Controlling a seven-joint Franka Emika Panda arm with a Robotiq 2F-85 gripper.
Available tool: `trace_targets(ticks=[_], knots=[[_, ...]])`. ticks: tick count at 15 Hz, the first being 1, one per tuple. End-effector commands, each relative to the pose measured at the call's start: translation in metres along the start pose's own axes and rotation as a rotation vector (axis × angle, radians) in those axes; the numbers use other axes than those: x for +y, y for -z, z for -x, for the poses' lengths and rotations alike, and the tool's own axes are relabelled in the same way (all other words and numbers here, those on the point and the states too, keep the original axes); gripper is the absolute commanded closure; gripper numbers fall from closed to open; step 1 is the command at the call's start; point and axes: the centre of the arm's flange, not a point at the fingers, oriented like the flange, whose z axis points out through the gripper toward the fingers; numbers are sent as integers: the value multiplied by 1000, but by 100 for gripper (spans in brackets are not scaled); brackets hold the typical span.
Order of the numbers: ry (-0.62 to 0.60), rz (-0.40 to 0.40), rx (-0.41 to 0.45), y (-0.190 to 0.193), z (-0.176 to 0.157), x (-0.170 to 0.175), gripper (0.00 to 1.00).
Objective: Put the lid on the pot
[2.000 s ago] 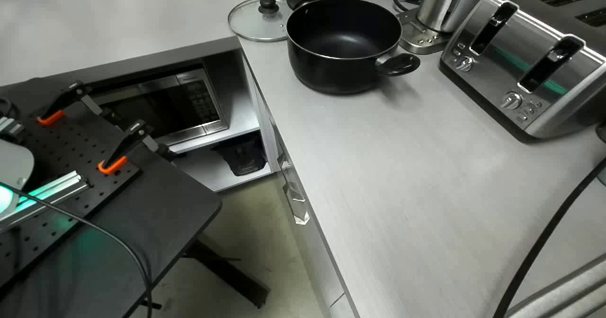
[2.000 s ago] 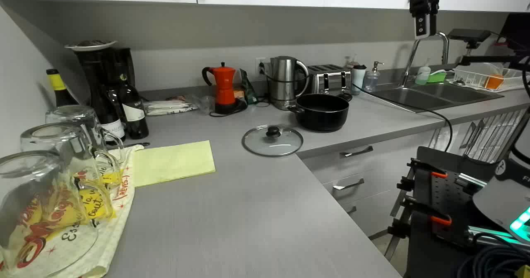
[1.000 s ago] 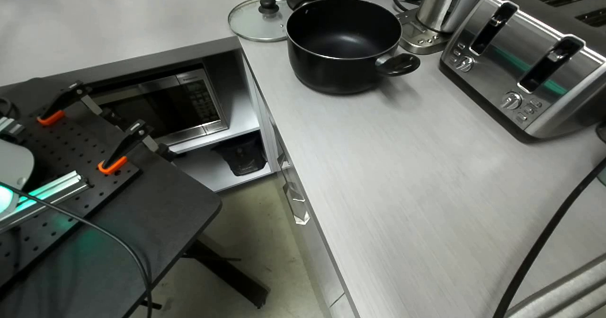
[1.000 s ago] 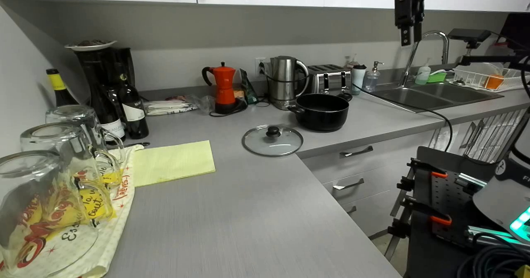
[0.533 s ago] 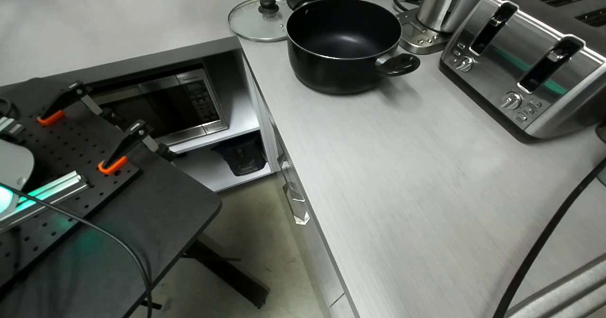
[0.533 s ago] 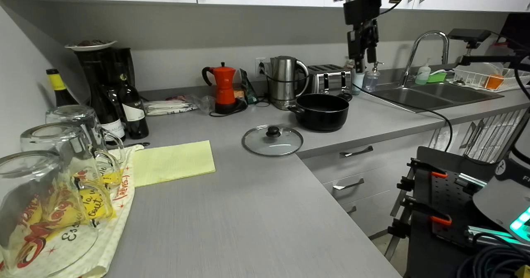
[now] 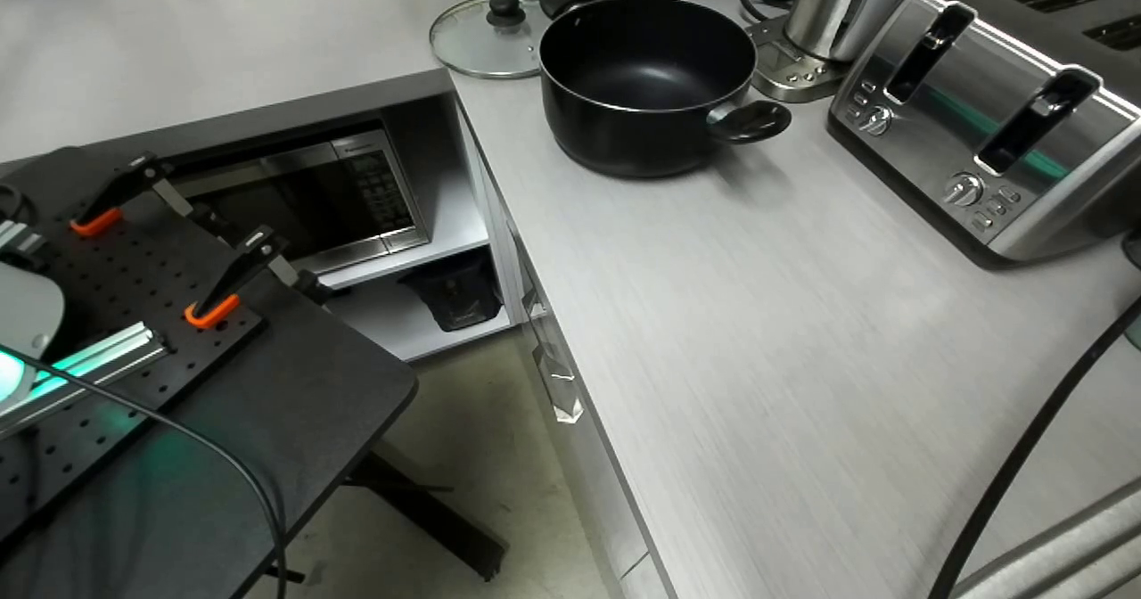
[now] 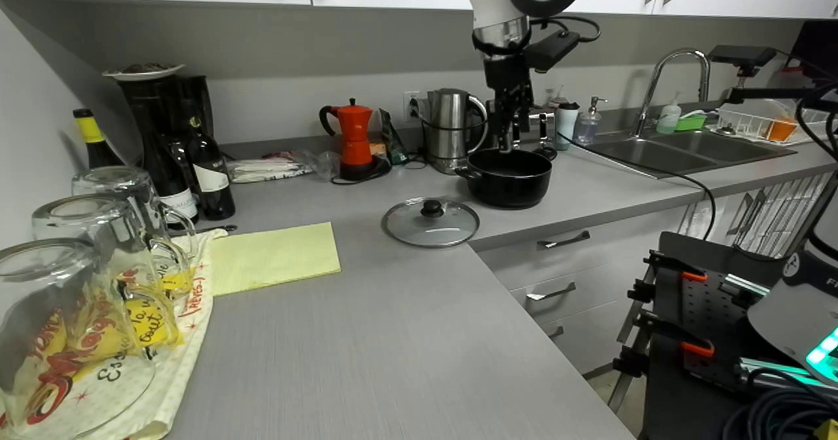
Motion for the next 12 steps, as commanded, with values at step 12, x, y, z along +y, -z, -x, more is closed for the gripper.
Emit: trace_targets(ticks=[12], knots=[[25,-85,-5,-77,-171,2,0]])
